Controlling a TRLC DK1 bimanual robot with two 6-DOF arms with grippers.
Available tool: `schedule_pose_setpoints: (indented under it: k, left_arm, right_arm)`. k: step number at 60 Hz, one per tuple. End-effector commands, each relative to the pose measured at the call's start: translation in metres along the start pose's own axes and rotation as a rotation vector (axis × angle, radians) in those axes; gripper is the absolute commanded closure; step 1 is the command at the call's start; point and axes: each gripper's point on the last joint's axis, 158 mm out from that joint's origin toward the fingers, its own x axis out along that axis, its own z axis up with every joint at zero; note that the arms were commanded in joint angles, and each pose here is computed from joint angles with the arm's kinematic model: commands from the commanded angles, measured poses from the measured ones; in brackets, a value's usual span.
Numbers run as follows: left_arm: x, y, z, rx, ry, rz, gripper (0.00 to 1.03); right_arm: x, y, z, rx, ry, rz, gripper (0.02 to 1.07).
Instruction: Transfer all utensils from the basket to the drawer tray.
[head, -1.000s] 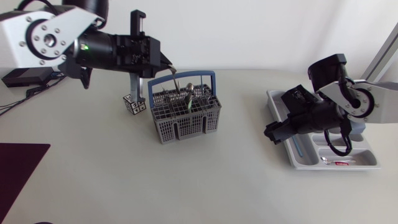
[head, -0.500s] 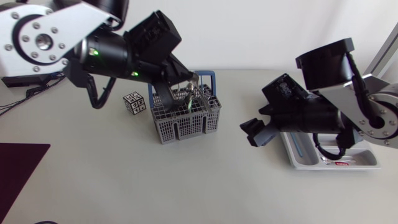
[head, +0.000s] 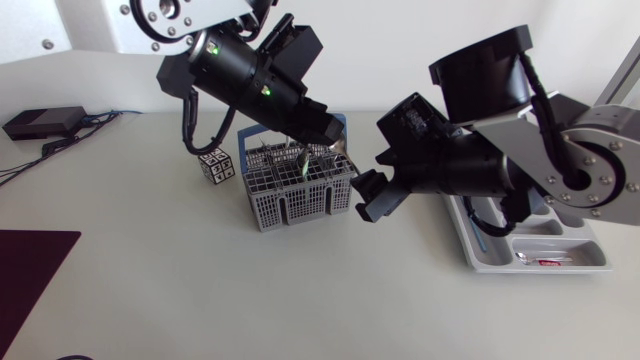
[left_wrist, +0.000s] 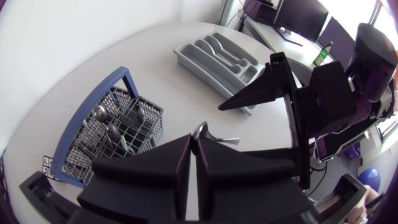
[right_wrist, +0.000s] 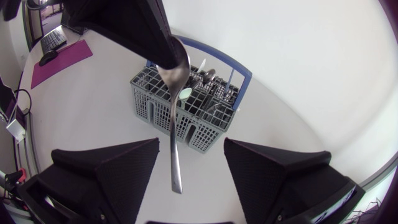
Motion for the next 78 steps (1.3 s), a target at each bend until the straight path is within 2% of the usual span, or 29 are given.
schedule_pose_setpoints:
  k: [1,7,13,27,31,39,47,56,62,69,78]
  left_arm:
    - [0.006,0.001,0.000,-0.080,0.025,-0.021,1.00]
    - [0.007,0.000,-0.001,-0.106,0.043,-0.039,1.00]
    - [0.006,-0.002,0.000,-0.125,0.053,-0.060,1.00]
    - [0.002,-0.007,0.003,-0.133,0.051,-0.084,1.00]
    - [0.002,-0.008,0.003,-0.134,0.054,-0.086,1.00]
    - [0.001,-0.008,0.003,-0.134,0.053,-0.086,0.99]
    - [0.000,-0.009,0.005,-0.132,0.047,-0.090,0.85]
    - [-0.011,-0.011,0.021,-0.143,0.003,-0.111,0.39]
    - [-0.023,-0.010,0.041,-0.131,-0.064,-0.103,0.22]
    - [-0.037,0.003,0.066,-0.140,-0.164,-0.068,0.18]
    - [-0.031,0.026,0.065,-0.127,-0.184,0.034,0.18]
  right_arm:
    - [0.002,0.000,0.017,-0.004,-0.032,-0.008,0.49]
    - [0.007,0.000,0.022,-0.014,-0.031,-0.006,0.57]
    - [0.012,0.000,0.024,-0.020,-0.026,-0.005,0.58]
    - [0.019,0.001,0.024,-0.037,-0.009,-0.012,0.82]
    - [0.020,0.002,0.023,-0.048,-0.007,-0.009,0.95]
    - [0.020,0.004,0.021,-0.048,-0.001,-0.002,1.02]
    - [0.022,0.007,0.011,-0.058,0.018,0.011,1.02]
    - [0.023,0.016,-0.005,-0.075,0.043,0.050,1.02]
    - [0.021,0.016,-0.015,-0.070,0.050,0.082,1.02]
    - [0.015,0.007,-0.035,-0.053,0.067,0.110,1.02]
    - [0.006,-0.009,-0.065,-0.044,0.090,0.154,1.02]
